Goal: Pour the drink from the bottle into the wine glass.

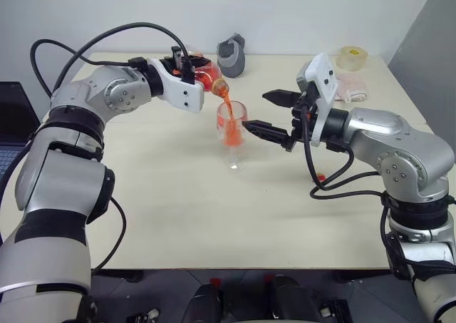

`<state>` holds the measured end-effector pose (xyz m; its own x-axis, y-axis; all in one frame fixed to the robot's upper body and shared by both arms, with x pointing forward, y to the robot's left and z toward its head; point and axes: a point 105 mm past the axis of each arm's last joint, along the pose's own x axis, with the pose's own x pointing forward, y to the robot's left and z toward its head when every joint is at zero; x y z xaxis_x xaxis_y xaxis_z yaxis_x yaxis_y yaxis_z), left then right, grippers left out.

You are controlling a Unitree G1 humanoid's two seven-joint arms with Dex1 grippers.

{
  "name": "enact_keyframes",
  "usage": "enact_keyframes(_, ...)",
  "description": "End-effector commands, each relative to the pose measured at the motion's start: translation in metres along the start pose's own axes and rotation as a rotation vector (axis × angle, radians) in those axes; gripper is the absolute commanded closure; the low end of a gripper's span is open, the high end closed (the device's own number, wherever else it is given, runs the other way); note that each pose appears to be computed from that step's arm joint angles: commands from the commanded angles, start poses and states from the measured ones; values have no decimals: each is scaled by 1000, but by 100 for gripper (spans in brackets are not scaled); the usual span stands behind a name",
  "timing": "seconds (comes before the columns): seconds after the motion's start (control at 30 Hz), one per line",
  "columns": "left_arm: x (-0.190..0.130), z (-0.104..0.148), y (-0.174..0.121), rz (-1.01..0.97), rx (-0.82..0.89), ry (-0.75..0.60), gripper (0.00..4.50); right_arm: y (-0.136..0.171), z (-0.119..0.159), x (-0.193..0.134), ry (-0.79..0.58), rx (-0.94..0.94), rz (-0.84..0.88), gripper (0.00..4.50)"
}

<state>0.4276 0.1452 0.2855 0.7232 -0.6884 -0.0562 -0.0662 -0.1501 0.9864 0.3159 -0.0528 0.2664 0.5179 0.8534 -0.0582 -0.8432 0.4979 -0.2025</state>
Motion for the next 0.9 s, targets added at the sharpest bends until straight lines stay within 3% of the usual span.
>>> enact_keyframes(0.03,-5,-3,29,83,37,9,356,3,15,-2,-50,-48,10,0)
enact_keyframes(0.9,-4,-3,36,96,76,16,356,2,15,-3,-46,-55,13,0)
